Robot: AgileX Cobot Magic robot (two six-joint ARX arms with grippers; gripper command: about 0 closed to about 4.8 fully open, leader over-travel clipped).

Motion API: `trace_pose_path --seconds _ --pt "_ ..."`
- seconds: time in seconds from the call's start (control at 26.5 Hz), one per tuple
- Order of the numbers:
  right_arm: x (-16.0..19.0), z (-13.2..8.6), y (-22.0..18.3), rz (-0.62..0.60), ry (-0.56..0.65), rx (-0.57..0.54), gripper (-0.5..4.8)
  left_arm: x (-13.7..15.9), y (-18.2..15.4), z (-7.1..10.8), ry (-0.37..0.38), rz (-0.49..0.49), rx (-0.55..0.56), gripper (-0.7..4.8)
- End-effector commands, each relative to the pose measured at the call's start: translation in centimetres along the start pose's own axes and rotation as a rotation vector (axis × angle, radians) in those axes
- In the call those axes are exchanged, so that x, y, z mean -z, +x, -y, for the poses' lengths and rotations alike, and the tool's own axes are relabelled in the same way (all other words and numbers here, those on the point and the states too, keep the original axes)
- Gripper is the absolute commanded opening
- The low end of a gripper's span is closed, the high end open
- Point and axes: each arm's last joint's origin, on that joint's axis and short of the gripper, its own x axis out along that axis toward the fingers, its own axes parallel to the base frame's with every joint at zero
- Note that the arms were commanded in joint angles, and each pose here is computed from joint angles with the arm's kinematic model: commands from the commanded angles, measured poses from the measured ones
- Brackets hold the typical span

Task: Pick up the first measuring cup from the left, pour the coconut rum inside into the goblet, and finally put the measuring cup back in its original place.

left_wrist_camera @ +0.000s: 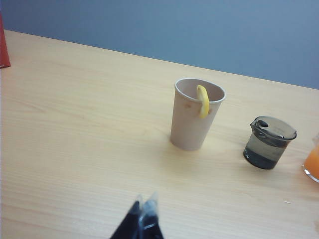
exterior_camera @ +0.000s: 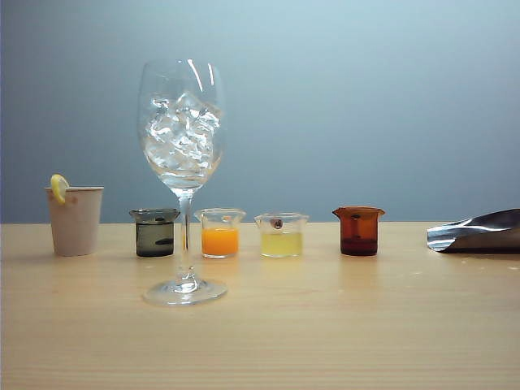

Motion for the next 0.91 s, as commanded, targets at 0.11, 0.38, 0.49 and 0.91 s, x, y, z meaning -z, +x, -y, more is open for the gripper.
trace_pose_path --seconds 0.11,0.38,0.49,0.91 --pt "0.1 0.0 0.0 -0.008 0.003 0.002 -0.09 -0.2 0.0 0.0 -0.003 0.012 0.006 -0.06" --pt "-1.3 0.0 -0.4 0.031 0.008 -0.001 -0.09 -0.9 -0.2 0.1 -0.006 0.037 0.009 -0.06" --pt "-3.5 -0.1 -1.1 0.093 0.014 -0.003 -0.09 -2.1 -0.5 0.3 -0.004 0.07 0.014 -0.06" --pt "-10.7 -0.5 -2.2 0.098 0.011 -0.053 -0.09 -6.8 -2.0 0.9 -0.004 0.087 0.017 -0.06"
